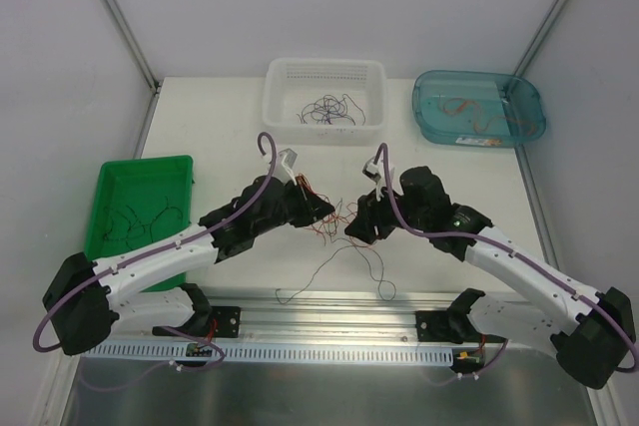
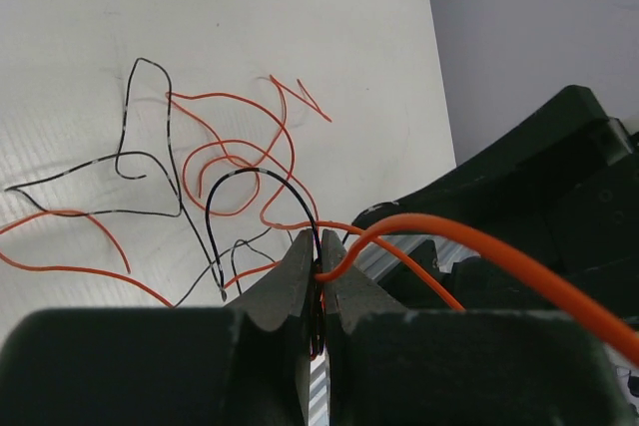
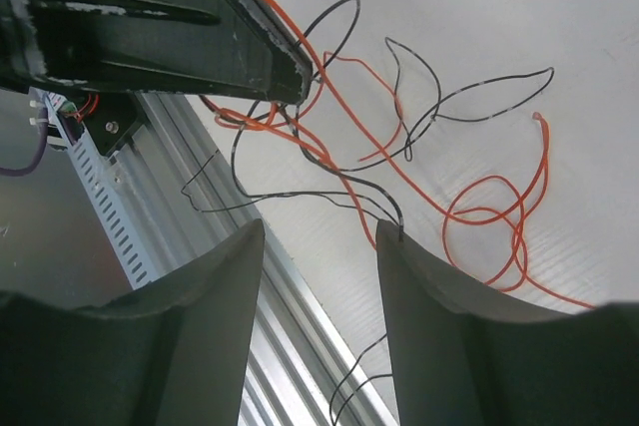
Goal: Untangle the cables
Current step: Untie the cable.
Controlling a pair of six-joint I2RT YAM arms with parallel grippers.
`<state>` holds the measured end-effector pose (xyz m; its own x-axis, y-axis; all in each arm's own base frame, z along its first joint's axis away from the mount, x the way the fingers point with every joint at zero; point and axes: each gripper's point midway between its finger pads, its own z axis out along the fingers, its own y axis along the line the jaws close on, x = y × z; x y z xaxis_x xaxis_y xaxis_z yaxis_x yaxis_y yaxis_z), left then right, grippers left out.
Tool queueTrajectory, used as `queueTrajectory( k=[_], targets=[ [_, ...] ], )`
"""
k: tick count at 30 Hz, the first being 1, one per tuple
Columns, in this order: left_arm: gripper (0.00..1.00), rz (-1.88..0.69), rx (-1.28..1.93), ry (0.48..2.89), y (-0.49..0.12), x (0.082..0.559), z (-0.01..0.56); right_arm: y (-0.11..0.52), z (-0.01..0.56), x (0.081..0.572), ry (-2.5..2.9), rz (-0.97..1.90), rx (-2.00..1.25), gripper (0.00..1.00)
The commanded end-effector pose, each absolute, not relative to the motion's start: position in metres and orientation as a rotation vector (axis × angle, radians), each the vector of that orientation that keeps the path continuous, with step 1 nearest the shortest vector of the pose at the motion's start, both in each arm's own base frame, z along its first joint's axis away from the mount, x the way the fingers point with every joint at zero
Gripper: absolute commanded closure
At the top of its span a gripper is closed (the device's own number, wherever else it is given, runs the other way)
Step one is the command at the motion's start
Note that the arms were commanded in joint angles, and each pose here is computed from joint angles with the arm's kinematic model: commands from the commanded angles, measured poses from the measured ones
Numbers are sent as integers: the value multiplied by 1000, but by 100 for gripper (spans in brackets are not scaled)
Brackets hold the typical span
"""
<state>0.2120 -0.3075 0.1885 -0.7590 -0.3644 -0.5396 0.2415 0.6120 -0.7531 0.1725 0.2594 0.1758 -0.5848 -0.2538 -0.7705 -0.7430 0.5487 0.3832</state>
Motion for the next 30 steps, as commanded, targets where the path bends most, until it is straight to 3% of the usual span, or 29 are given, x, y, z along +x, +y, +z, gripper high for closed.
queueTrajectory(
  k=[1, 7, 10, 13, 14, 20, 30],
  targets=[
    [100, -1197, -117, 2131, -307, 209, 201, 277, 186, 181, 2002, 999, -836, 48],
    [100, -1244, -95, 2144, -311, 202, 206, 282, 172, 194, 1997, 967, -826, 53],
    [100, -1252, -119, 2142, -307, 203, 207, 287, 168, 188, 2006, 1015, -857, 62],
    [100, -1264, -140, 2147, -302, 204, 206, 288, 170, 191, 1993, 1003, -854, 92],
    [100, -1266, -157, 2143, -298, 207, 207, 286, 174, 191, 1973, 991, -856, 98],
    [100, -1202, -274, 2191, -266, 219, 189, 249, 180, 195, 2033, 852, -799, 99],
    [100, -966, -381, 2228, -217, 229, 153, 201, 261, 202, 1982, 698, -678, 99]
  ],
)
